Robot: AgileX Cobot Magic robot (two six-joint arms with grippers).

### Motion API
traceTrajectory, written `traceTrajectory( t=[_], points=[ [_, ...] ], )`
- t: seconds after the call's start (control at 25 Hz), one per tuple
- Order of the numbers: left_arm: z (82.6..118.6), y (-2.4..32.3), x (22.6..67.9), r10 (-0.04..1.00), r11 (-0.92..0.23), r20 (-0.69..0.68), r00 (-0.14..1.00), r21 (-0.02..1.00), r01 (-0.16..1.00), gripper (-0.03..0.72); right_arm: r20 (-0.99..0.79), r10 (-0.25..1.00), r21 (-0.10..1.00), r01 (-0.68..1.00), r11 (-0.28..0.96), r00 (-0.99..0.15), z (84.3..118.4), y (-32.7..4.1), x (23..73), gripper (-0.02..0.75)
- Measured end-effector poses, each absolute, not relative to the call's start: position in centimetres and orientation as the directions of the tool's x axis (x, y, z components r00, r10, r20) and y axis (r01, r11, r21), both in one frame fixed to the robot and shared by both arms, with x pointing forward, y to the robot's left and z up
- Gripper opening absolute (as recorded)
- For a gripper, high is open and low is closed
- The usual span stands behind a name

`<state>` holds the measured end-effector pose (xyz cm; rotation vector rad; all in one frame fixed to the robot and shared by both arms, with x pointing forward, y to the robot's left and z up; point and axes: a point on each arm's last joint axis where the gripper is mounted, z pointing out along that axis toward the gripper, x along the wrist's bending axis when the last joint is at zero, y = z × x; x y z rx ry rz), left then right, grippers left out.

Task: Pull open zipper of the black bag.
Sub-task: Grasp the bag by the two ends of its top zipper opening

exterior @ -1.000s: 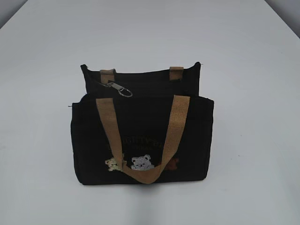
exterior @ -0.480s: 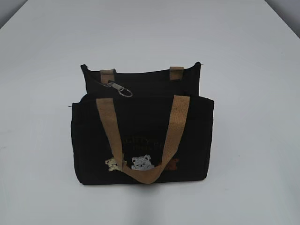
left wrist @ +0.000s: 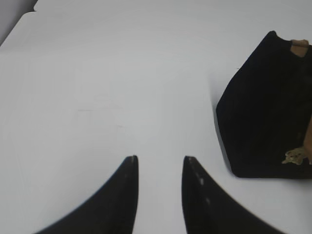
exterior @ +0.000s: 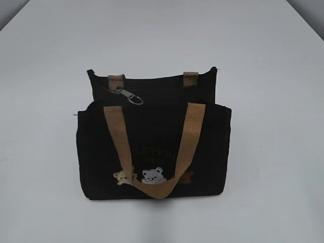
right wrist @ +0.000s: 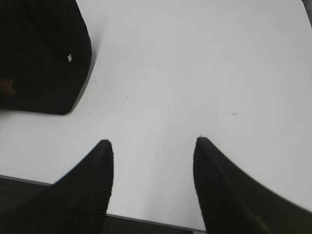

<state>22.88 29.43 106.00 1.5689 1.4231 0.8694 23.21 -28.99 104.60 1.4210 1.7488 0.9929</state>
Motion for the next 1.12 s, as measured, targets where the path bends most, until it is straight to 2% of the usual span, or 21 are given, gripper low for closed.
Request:
traceTrajectory(
  t=[0.08, 0.24, 0.44, 0.56, 0.76, 0.92, 1.12],
  points=[
    [106.1, 29.1, 23.0, 0.988, 0.002, -0.067, 0.141, 0.907, 0.422, 0.233, -0.032, 0.982, 0.872, 0.475, 0.118, -0.186, 104.6, -29.0, 23.2, 0.413],
    [107.2, 27.8, 24.9, 0.949, 0.11, -0.229, 0.215, 0.884, 0.455, 0.262, 0.022, 0.975, 0.873, 0.479, 0.088, -0.22, 104.7, -28.5, 23.3, 0.413],
    [107.2, 26.1, 30.6, 0.864, 0.244, -0.469, 0.182, 0.707, 0.664, 0.366, 0.118, 0.951, 0.842, 0.536, 0.057, -0.286, 105.1, -27.5, 24.7, 0.413],
    [106.3, 25.0, 34.5, 0.807, 0.243, -0.559, 0.189, 0.606, 0.757, 0.41, 0.118, 0.937, 0.84, 0.537, 0.083, -0.329, 105.4, -27.2, 25.4, 0.413],
    [104.3, 23.7, 40.8, 0.739, 0.223, -0.654, 0.159, 0.461, 0.859, 0.424, 0.111, 0.902, 0.824, 0.546, 0.151, -0.418, 105.8, -26.6, 27.3, 0.413],
    [104.4, 23.4, 44.7, 0.742, 0.184, -0.646, 0.18, 0.454, 0.872, 0.424, 0.118, 0.889, 0.804, 0.568, 0.176, -0.443, 106.3, -26.1, 29.9, 0.413],
    [105.5, 21.6, 47.6, 0.74, 0.109, -0.619, 0.264, 0.497, 0.861, 0.424, 0.138, 0.878, 0.756, 0.621, 0.206, -0.459, 107.0, -25.0, 34.1, 0.413]
  ],
)
